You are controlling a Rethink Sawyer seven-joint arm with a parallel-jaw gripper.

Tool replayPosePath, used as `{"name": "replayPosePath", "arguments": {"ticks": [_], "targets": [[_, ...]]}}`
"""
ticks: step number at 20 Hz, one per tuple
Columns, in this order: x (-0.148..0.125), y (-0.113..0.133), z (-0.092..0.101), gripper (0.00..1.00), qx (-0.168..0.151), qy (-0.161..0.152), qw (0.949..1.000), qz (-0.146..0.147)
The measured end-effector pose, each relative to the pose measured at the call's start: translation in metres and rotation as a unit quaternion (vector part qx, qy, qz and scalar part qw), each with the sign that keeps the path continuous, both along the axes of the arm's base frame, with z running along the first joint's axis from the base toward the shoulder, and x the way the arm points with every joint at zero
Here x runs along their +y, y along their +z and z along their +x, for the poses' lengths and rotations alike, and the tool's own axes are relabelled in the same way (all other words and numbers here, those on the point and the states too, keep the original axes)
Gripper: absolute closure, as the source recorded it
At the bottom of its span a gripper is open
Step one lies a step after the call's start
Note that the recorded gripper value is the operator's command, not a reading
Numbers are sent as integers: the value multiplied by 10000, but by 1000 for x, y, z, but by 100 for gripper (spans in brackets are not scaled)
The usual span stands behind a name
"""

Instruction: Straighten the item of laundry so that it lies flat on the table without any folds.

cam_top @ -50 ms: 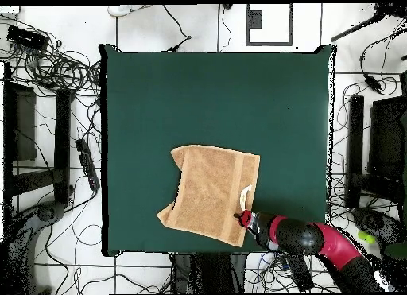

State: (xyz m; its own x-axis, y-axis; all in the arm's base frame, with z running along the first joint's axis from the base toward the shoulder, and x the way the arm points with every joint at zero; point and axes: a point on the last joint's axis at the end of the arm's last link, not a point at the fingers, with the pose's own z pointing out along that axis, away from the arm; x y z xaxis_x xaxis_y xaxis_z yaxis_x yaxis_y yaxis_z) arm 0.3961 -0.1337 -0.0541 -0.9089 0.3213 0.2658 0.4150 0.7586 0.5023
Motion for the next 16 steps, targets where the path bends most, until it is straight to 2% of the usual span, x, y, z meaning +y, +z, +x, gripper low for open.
{"name": "replayPosePath", "arguments": {"ticks": [12,16], "targets": [[1,0,0,100,-136,225,9997,-12],[0,0,0,100,-294,560,9980,21]]}}
